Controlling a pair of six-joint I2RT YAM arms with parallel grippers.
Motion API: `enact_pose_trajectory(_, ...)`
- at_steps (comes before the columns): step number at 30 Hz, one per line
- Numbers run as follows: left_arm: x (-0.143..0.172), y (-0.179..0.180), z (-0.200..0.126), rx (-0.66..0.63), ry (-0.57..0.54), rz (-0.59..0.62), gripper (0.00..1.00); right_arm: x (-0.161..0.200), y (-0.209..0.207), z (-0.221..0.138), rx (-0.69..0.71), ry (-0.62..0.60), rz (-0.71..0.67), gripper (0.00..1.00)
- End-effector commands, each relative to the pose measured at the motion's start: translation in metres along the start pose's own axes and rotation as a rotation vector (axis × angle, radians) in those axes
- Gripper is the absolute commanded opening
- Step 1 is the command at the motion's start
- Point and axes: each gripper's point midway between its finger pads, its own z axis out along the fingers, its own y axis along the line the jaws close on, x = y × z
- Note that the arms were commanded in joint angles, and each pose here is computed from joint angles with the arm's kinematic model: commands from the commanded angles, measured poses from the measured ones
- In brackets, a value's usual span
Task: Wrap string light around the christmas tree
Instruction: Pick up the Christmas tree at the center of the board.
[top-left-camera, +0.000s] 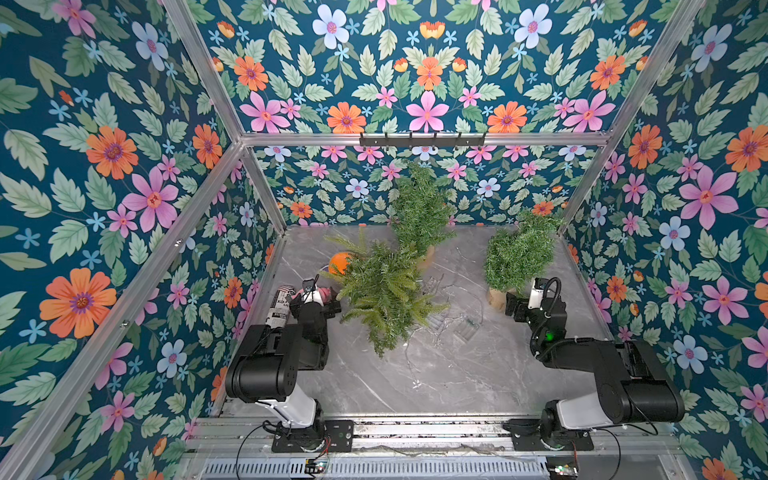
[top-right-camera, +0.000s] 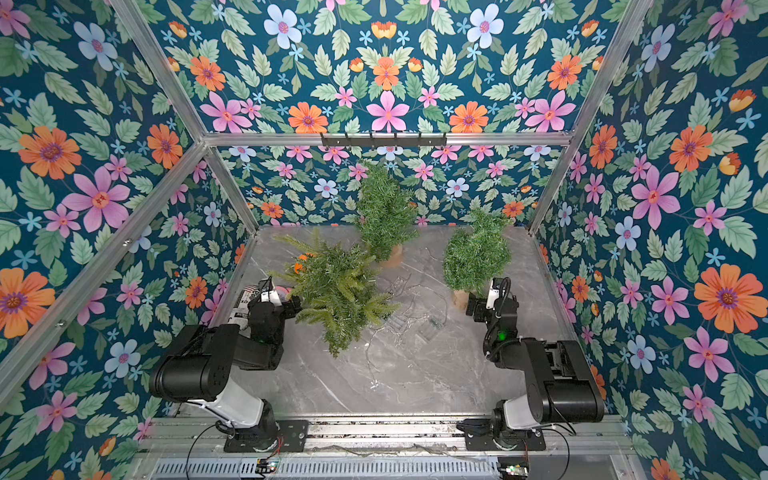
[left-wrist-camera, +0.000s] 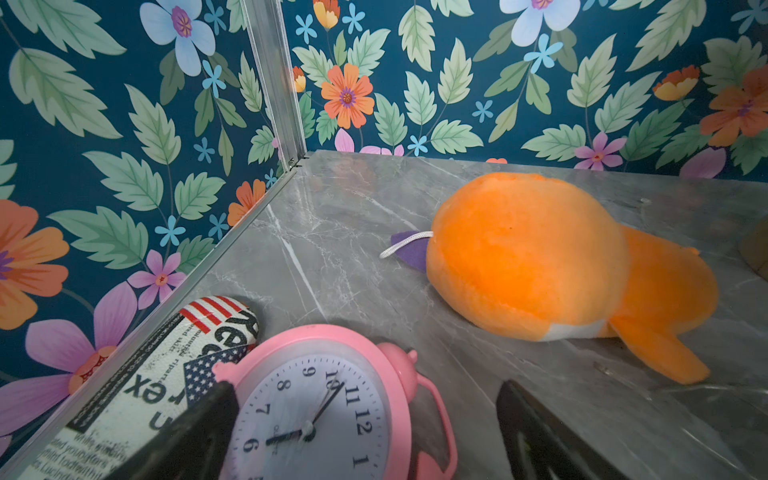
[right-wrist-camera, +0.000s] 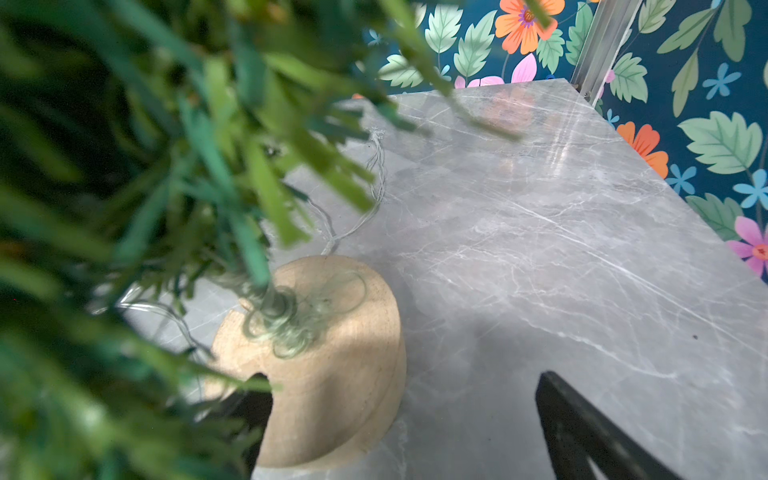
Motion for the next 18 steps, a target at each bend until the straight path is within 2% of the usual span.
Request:
enact_pose_trajectory(1, -0.010, 0.001, 0.001, -0.004, -0.037, -0.005, 1.00, -0.013, 0.001, 0.000, -0.003, -0.048, -0.017, 1.00)
enact_pose_trajectory(10, -0.018, -0.004, -0.006, 0.032, -0.060, 0.006, 1.00, -0.017, 0.002, -0.007, -0.009, -0.080, -0.021, 1.00)
enact_pose_trajectory(14, -0.031, 0.002, -0.021, 0.018, -0.072, -0.021, 0.99, -0.033, -0.003, -0.033, 0.022, -0.137, 0.004, 0.99)
enact_pose_trajectory(18, -0.043, 0.017, -0.040, -0.039, -0.038, -0.104, 1.00, -0.039, -0.005, -0.066, 0.038, -0.075, 0.076, 1.00)
